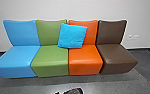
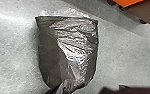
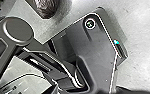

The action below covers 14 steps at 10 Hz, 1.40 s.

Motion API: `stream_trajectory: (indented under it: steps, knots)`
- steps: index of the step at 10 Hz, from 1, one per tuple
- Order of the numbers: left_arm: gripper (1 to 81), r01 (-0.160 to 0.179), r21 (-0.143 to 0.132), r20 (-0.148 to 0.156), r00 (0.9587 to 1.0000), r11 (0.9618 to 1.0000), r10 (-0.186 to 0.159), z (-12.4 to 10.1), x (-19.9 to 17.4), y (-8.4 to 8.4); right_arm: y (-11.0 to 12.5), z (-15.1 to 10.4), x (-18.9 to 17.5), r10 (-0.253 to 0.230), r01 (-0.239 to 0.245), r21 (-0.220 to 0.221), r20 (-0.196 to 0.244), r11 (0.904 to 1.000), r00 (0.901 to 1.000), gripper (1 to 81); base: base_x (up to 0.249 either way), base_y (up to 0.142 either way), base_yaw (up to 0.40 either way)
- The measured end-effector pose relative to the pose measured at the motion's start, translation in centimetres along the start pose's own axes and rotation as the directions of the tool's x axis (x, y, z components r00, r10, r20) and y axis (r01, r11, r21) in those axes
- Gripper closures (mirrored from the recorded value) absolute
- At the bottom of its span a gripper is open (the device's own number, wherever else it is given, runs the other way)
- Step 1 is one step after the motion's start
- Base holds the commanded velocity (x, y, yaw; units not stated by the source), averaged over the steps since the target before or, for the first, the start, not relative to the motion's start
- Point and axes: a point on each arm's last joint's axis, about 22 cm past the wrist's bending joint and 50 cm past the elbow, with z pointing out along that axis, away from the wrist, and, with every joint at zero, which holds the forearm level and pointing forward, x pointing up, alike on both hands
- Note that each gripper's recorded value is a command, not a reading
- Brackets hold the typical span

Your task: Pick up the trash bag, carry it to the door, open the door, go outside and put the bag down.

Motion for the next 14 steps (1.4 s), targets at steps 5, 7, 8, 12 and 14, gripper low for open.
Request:
stream_trajectory:
  steps: [5,7,8,12,14]
  knots:
    - [1.0,0.022,0.015,0.026,0.9994,0.9996,-0.023,6.6,0.8,-3.5,1.4,2.7,2.0,0.039,-0.038,-0.022,0.045,0.999,0.9982,1.0,0.0,0.0,0.0]
    - [1.0,-0.01,0.0,-0.025,0.9996,1.0,0.01,7.4,4.6,-2.7,2.4,4.2,3.0,0.029,-0.029,-0.02,0.032,0.9994,0.999,1.0,0.0,0.0,0.0]
    - [1.0,-0.018,-0.009,-0.032,0.9993,0.9998,0.018,8.2,4.9,-2.4,2.9,5.1,3.5,0.023,-0.023,-0.016,0.026,0.9996,0.9994,1.0,0.0,0.0,0.0]
    - [1.0,-0.024,-0.016,-0.024,0.9994,0.9996,0.024,11.5,3.7,-4.0,4.6,8.5,5.1,0.01,-0.01,-0.001,0.004,1.0,0.9999,1.0,0.0,0.0,0.0]
    - [1.0,-0.009,-0.021,0.016,0.9998,0.9997,0.009,15.3,2.0,-5.5,5.5,10.2,5.2,0.039,-0.039,-0.007,0.03,0.9992,0.9988,1.0,0.0,0.0,0.0]
